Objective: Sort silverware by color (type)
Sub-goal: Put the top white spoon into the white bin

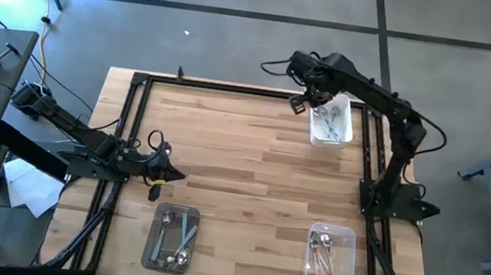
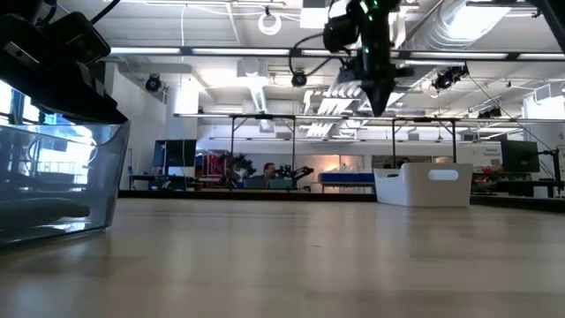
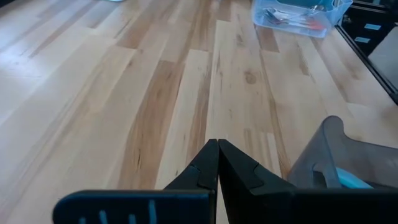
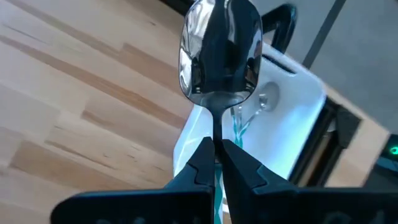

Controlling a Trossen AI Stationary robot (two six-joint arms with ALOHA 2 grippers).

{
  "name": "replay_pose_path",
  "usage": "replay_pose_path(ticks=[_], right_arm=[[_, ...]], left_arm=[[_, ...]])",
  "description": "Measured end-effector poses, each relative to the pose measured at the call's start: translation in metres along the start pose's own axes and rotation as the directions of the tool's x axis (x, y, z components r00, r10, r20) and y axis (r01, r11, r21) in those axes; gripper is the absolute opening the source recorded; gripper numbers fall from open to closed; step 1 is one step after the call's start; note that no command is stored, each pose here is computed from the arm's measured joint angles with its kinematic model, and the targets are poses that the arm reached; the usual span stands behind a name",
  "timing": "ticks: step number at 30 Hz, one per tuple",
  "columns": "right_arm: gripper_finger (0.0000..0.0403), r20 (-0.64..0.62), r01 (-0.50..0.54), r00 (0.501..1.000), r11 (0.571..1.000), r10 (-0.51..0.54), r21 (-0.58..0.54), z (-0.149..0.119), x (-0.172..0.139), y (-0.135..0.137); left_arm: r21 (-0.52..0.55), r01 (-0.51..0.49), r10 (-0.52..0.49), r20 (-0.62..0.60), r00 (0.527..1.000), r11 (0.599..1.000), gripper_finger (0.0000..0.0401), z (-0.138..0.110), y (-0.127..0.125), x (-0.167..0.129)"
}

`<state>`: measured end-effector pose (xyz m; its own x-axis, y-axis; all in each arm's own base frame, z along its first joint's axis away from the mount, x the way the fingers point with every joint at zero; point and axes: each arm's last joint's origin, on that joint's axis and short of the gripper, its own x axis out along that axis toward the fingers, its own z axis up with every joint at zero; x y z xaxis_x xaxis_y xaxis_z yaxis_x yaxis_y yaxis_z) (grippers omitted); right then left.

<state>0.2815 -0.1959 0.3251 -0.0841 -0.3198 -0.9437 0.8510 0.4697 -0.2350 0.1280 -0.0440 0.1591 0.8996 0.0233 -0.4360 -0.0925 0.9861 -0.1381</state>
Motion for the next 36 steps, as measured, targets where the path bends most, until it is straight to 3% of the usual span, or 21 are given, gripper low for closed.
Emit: replay_pose_path(ticks=[8,14,21,27,36], right_arm=[[0.0001,-0.03,-0.061,0.998,0.995,0.063,0.081,-0.015,0.073,-0.037],[0.0001,-0.068,-0.062,0.995,0.996,0.066,0.07,-0.024,0.109,-0.055],[0.0,-0.017,-0.123,0.992,0.99,0.125,0.071,-0.02,0.124,-0.066],[0.0,-0.014,-0.137,0.99,0.987,0.138,0.081,-0.019,0.128,-0.072],[0.0001,-0.02,-0.168,0.985,0.983,0.171,0.078,-0.019,0.128,-0.072]], left_arm=[[0.0,0.0,0.0,-0.001,1.0,1.0,0.0,0.0,0.0,0.0],[0.0,-0.001,0.001,0.0,1.0,1.0,0.0,0.0,0.0,0.0],[0.0,-0.005,0.005,0.002,1.0,1.0,0.0,0.0,0.0,0.0],[0.004,-0.085,0.085,0.039,0.996,0.996,0.0,0.002,0.002,0.0],[0.002,-0.087,0.087,0.041,0.995,0.996,0.0,0.008,0.001,-0.002]])
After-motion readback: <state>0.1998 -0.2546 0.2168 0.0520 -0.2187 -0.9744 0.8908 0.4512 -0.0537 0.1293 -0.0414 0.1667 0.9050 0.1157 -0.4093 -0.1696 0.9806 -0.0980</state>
